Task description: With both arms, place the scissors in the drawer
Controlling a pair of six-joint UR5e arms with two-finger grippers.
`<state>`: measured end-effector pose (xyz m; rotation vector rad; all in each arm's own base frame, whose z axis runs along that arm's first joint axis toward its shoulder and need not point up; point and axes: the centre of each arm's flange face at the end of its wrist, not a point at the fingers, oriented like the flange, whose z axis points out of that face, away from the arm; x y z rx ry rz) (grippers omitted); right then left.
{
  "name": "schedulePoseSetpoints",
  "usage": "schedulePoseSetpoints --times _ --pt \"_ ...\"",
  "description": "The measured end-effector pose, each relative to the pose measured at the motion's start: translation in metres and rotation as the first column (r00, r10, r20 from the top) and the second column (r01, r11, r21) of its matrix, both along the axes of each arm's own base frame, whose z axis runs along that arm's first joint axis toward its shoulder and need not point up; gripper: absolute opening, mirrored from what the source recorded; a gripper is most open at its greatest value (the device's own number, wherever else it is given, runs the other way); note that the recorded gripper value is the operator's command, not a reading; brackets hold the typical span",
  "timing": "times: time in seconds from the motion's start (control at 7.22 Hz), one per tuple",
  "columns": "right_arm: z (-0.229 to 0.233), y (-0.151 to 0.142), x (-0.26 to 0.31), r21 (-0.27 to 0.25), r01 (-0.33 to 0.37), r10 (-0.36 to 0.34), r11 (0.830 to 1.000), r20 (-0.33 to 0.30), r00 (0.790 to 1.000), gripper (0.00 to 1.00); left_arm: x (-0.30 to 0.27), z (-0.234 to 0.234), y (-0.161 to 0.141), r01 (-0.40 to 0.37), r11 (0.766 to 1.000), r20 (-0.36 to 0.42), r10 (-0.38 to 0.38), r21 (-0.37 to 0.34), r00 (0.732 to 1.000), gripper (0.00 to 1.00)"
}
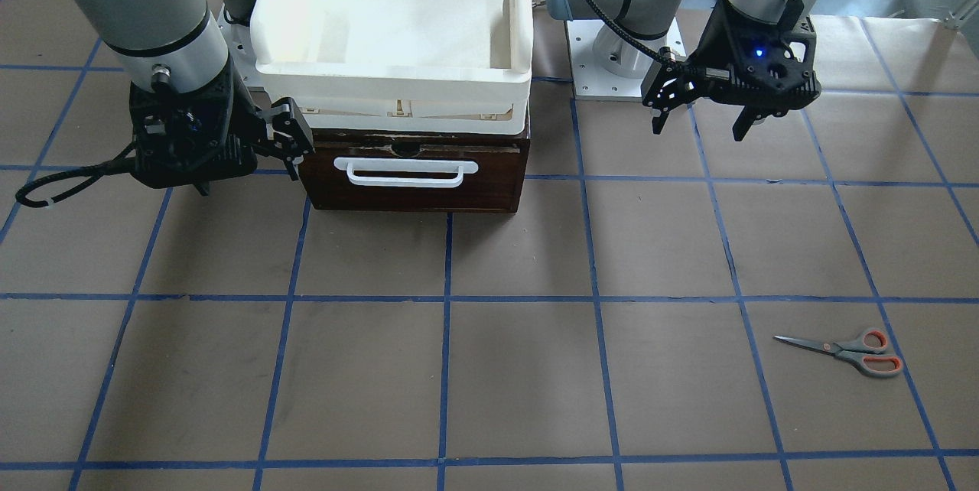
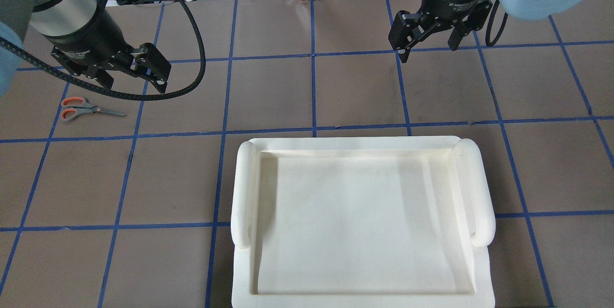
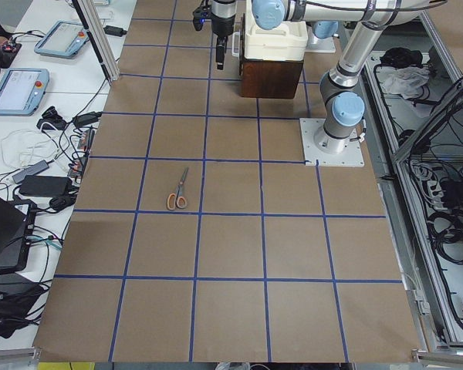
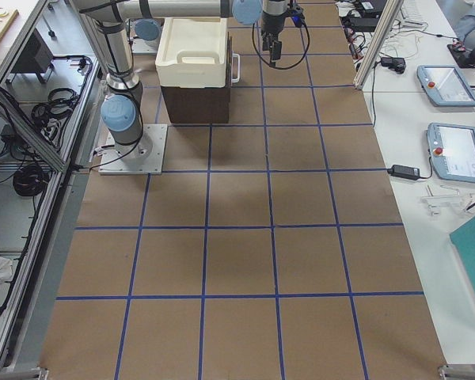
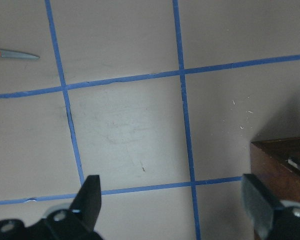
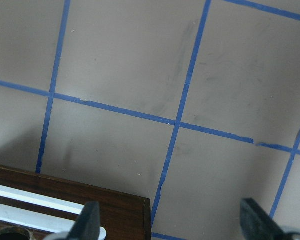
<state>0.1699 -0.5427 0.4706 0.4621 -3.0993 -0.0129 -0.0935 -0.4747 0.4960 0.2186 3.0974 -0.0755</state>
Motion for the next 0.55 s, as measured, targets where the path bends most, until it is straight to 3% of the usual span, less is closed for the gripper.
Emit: schedulePoseSetpoints --times 0.14,0.28,0.42,0.55 --pt "-0.011 -0.004 0.008 0.017 -0.100 0.099 0.995 0.005 0.995 1.00 0.012 0.000 -0.003 0.059 0.998 0.005 -0.059 0.002 0.998 1.00" --pt "-0.024 -0.010 0.019 0.032 -0.200 0.199 0.979 0.012 0.980 1.00 0.031 -0.001 -0.006 0.114 0.993 0.007 -0.115 0.010 0.993 1.00" --pt "-0.039 -0.018 0.032 0.037 -0.308 0.308 0.951 0.023 0.951 1.00 0.057 -0.004 -0.009 0.180 0.983 0.008 -0.180 0.023 0.984 1.00" --pt "-0.052 -0.023 0.043 0.039 -0.410 0.408 0.911 0.041 0.912 1.00 0.086 -0.007 -0.012 0.265 0.964 0.008 -0.266 0.037 0.964 1.00"
